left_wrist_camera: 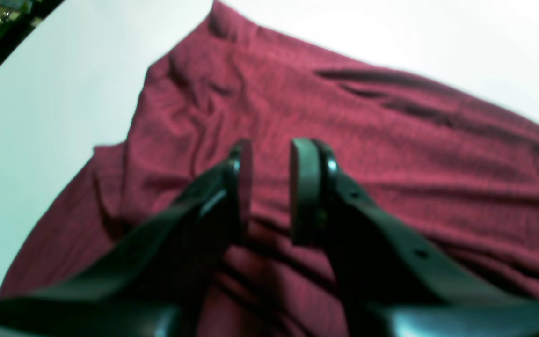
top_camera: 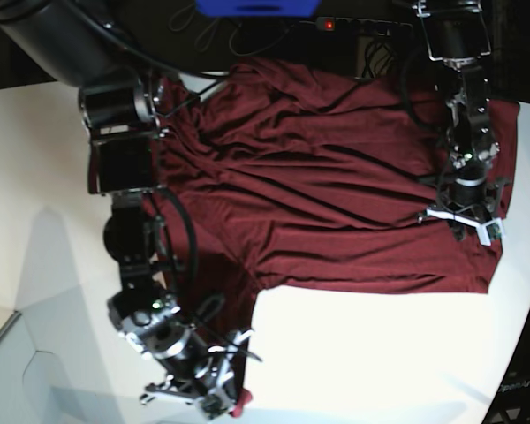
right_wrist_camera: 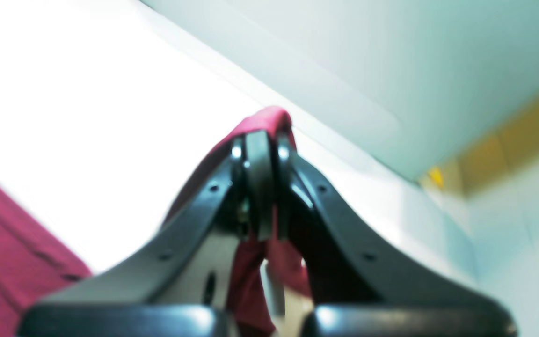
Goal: Layout the t-shirt on the table in an organized manner, then fold the t-shirt properly
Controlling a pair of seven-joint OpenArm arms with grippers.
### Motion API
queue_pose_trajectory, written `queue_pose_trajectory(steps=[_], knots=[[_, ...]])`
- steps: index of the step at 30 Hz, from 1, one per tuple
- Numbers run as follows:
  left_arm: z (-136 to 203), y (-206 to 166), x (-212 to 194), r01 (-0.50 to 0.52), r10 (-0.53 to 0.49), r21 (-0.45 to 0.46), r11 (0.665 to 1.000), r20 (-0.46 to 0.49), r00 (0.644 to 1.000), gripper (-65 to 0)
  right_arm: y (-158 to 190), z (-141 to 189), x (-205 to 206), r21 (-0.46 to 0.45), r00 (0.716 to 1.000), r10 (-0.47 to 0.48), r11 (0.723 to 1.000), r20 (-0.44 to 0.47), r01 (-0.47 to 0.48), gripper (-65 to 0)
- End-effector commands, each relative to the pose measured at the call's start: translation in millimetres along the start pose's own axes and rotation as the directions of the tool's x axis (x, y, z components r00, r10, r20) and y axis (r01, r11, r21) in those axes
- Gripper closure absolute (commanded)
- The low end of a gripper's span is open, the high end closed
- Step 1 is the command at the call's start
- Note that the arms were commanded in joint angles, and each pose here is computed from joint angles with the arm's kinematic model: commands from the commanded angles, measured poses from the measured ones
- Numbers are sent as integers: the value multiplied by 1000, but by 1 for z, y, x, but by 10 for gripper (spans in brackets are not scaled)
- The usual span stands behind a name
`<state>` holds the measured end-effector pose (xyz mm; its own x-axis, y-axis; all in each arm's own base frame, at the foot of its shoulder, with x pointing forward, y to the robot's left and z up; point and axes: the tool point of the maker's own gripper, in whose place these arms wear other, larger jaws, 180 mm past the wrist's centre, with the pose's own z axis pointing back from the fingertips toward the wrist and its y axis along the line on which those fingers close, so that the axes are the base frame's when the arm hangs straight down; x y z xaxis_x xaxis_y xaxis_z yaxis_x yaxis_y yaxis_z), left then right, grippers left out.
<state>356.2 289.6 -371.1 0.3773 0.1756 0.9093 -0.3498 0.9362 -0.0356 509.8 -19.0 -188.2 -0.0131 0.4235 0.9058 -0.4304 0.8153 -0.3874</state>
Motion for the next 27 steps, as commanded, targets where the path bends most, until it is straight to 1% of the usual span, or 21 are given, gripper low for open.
queue_pose_trajectory(steps=[1,4,6,8,9,10,12,14,15,16,17,18,20,21,22,23,25,27], knots=[[1,1,23,6,-6,0,1000,69,998,-143,7,-4,34,14,996,23,1000,84,-24,-9],[11,1,22,19,-19,-6,1000,78,997,-143,60,-7,32,126,994,77,988,83,-87,-9],[18,1,24,27,-26,-11,1000,87,996,-143,101,-5,28,211,989,123,968,86,-139,-10],[24,7,28,26,-26,1,1000,101,995,-143,147,2,23,307,976,191,927,100,-213,-16],[26,14,31,19,-20,16,1000,111,994,-143,162,6,16,342,970,221,908,102,-243,-29],[27,15,32,6,-9,23,1000,116,993,-143,176,10,9,376,961,256,885,104,-277,-54],[30,22,36,-23,17,43,999,128,992,-143,199,19,-8,431,946,309,844,100,-321,-131],[31,31,43,-40,30,66,997,149,988,-144,211,28,-22,463,939,332,820,94,-336,-215],[31,34,44,-43,32,72,996,149,988,-144,212,31,-30,472,935,343,813,88,-342,-256],[31,34,43,-47,36,74,996,148,988,-144,210,35,-32,471,933,349,811,89,-348,-286],[32,33,45,-55,44,68,996,146,988,-144,205,36,-30,461,932,350,814,95,-353,-311],[30,29,49,-76,68,53,996,140,988,-144,205,40,-32,460,932,351,814,95,-354,-335],[27,19,58,-152,150,8,988,120,981,-144,200,49,-30,449,928,355,815,112,-366,-365],[25,14,62,-188,188,-14,982,109,976,-146,196,53,-27,438,928,353,820,120,-369,-373],[22,7,66,-226,228,-41,973,92,969,-155,191,58,-27,425,932,341,831,120,-359,-378],[19,0,71,-260,264,-66,964,77,961,-181,185,63,-28,409,940,322,847,112,-339,-379],[13,-13,84,-293,300,-104,950,58,952,-245,169,68,-35,372,956,283,881,80,-292,-378],[6,-39,94,-306,315,-151,940,44,948,-322,148,75,-52,329,969,246,913,23,-240,-378]])
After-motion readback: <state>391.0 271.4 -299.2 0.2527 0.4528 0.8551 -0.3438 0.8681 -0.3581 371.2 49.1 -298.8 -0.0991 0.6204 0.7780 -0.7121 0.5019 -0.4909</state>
